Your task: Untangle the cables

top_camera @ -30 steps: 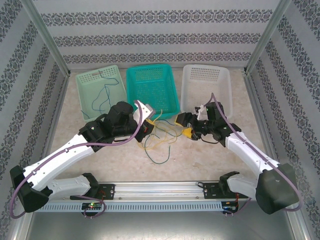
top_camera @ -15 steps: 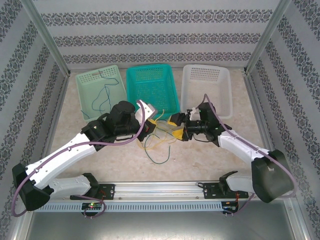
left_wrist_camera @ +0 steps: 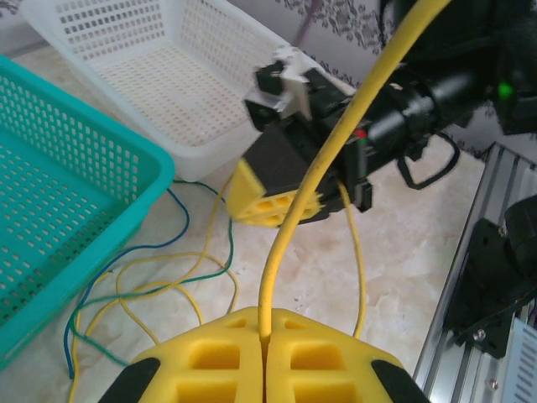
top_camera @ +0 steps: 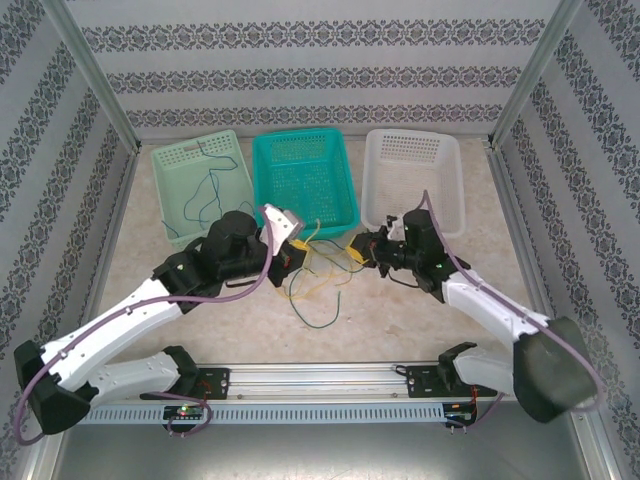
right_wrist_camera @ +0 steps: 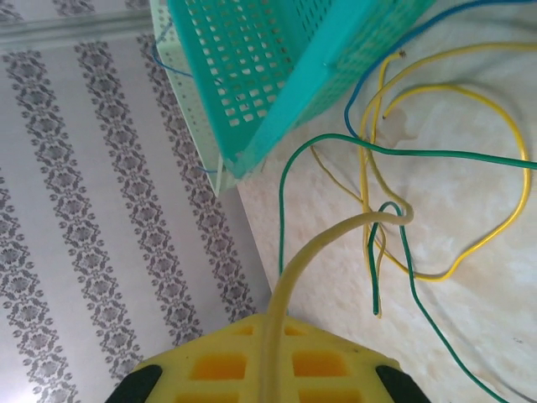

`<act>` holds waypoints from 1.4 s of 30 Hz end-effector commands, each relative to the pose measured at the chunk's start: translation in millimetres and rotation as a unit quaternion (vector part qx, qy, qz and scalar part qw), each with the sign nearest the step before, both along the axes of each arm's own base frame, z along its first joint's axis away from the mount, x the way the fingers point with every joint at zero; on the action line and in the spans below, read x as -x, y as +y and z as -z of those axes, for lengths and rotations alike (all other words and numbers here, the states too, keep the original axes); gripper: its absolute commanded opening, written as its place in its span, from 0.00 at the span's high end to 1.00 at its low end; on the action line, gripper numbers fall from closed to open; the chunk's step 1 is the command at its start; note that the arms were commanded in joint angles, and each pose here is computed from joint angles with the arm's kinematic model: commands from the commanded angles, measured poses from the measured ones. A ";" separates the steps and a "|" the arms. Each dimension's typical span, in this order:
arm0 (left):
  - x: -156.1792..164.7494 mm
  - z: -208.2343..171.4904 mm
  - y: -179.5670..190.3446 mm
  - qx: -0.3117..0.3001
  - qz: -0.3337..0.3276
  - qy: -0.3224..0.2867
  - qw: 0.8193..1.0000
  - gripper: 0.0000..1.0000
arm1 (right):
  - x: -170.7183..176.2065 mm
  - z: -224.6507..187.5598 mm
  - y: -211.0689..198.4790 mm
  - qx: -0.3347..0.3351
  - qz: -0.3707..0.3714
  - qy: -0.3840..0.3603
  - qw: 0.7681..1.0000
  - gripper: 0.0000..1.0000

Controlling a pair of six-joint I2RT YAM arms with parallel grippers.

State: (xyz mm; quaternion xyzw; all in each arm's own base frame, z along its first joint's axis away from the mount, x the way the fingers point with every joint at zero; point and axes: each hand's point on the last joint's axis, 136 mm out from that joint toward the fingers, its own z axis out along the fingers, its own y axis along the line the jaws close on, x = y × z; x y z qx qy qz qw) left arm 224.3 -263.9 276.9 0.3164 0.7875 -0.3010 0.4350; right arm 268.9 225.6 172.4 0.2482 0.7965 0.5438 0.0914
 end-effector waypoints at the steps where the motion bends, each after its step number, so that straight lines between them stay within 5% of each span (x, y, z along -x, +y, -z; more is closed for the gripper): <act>1: -9.9 -20.0 18.5 0.060 -0.061 -0.016 0.996 0.95 | 13.3 22.1 -24.3 0.062 0.049 0.013 0.997 1.00; 7: -21.9 -25.5 39.0 0.123 -0.133 -0.029 0.983 0.95 | 38.1 12.8 -59.1 0.158 0.102 -0.024 0.982 1.00; 13: -39.6 -30.1 49.9 0.169 -0.195 -0.037 0.965 0.96 | 39.7 -34.8 -55.9 0.193 0.120 -0.158 0.961 1.00; 21: -50.3 -33.3 87.0 0.284 -0.299 -0.049 0.910 0.95 | 20.7 -114.3 -36.9 0.282 0.154 -0.373 0.870 1.00; 29: -53.5 -29.4 111.6 0.308 -0.358 -0.054 0.880 0.94 | -30.7 -148.3 -1.8 0.316 0.194 -0.446 0.815 1.00; 34: -54.6 -34.1 112.7 0.309 -0.358 -0.067 0.879 0.93 | -79.2 -144.5 3.2 0.289 0.238 -0.409 0.832 1.00; 39: -53.9 -38.5 103.0 0.265 -0.329 -0.094 0.901 0.91 | -141.8 -116.0 0.9 0.204 0.278 -0.307 0.887 1.00; 42: -52.7 -43.0 93.0 0.226 -0.296 -0.122 0.920 0.90 | -183.7 -97.4 15.5 0.165 0.242 -0.252 0.922 1.00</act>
